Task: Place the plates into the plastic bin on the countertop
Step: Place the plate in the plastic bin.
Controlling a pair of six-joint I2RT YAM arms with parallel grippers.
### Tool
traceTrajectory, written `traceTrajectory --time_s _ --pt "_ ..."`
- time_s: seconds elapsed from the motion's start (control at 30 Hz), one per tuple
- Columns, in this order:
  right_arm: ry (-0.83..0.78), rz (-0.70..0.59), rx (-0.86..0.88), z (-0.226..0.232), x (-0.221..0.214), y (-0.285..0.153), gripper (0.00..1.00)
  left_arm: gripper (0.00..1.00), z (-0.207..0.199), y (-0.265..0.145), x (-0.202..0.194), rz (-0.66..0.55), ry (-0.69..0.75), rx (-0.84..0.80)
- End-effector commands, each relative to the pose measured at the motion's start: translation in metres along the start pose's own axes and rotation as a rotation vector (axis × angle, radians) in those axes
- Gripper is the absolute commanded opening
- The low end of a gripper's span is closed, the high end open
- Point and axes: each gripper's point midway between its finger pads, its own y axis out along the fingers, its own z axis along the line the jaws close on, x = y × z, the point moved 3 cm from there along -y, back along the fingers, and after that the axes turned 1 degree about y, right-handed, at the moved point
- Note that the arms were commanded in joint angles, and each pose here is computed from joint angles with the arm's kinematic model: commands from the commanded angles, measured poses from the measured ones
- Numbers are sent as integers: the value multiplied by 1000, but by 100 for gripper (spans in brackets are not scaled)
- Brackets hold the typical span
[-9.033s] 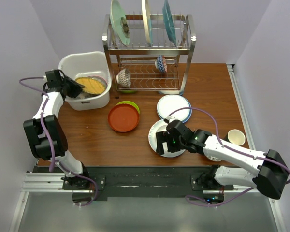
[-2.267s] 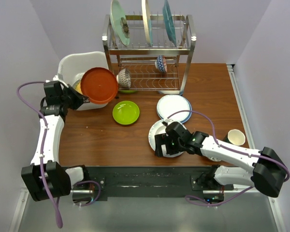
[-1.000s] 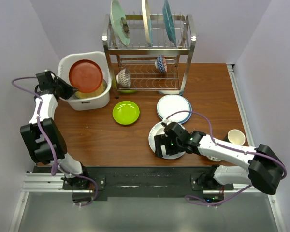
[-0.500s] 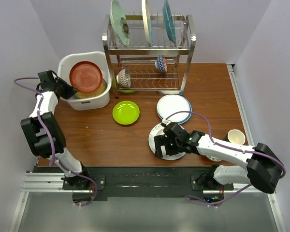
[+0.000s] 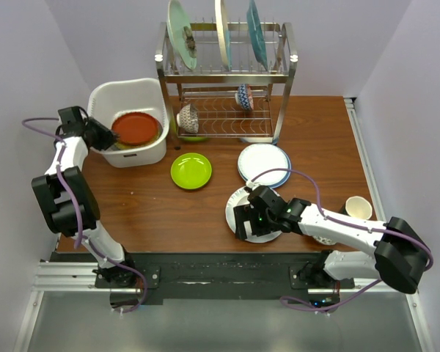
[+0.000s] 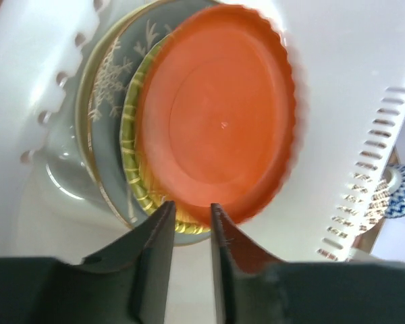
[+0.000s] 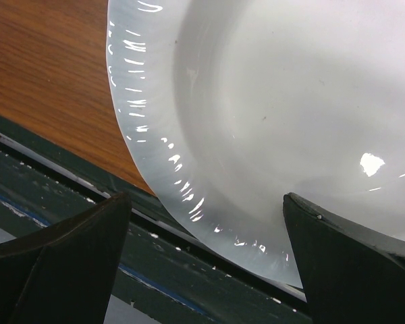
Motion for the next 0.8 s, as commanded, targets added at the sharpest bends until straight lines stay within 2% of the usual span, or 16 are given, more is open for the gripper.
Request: traceTrajectory --time_s 0.0,0.07,0.1,0.2,0.3,0.37,0.53,0.77 --pt "-6 -10 12 3 3 -3 99 39 -17 -3 22 -42 18 -54" --pt "-6 -13 12 3 3 -4 99 45 -19 -3 24 -41 23 -60" --pt "-4 -12 9 2 3 -4 99 53 -20 -5 24 -43 26 -61" --pt "-4 -12 11 3 3 -4 99 65 -25 -13 28 -60 43 -66" --pt "-1 -13 15 4 4 -5 99 73 -34 -27 31 -88 74 -94" --pt "-4 -14 19 5 4 -5 99 75 -40 -36 30 -99 96 -119" --pt "-3 -16 23 6 6 -6 99 87 -71 -83 30 -192 180 -250" --pt "-3 -32 30 7 8 -12 99 90 -80 -126 -10 -197 255 -335"
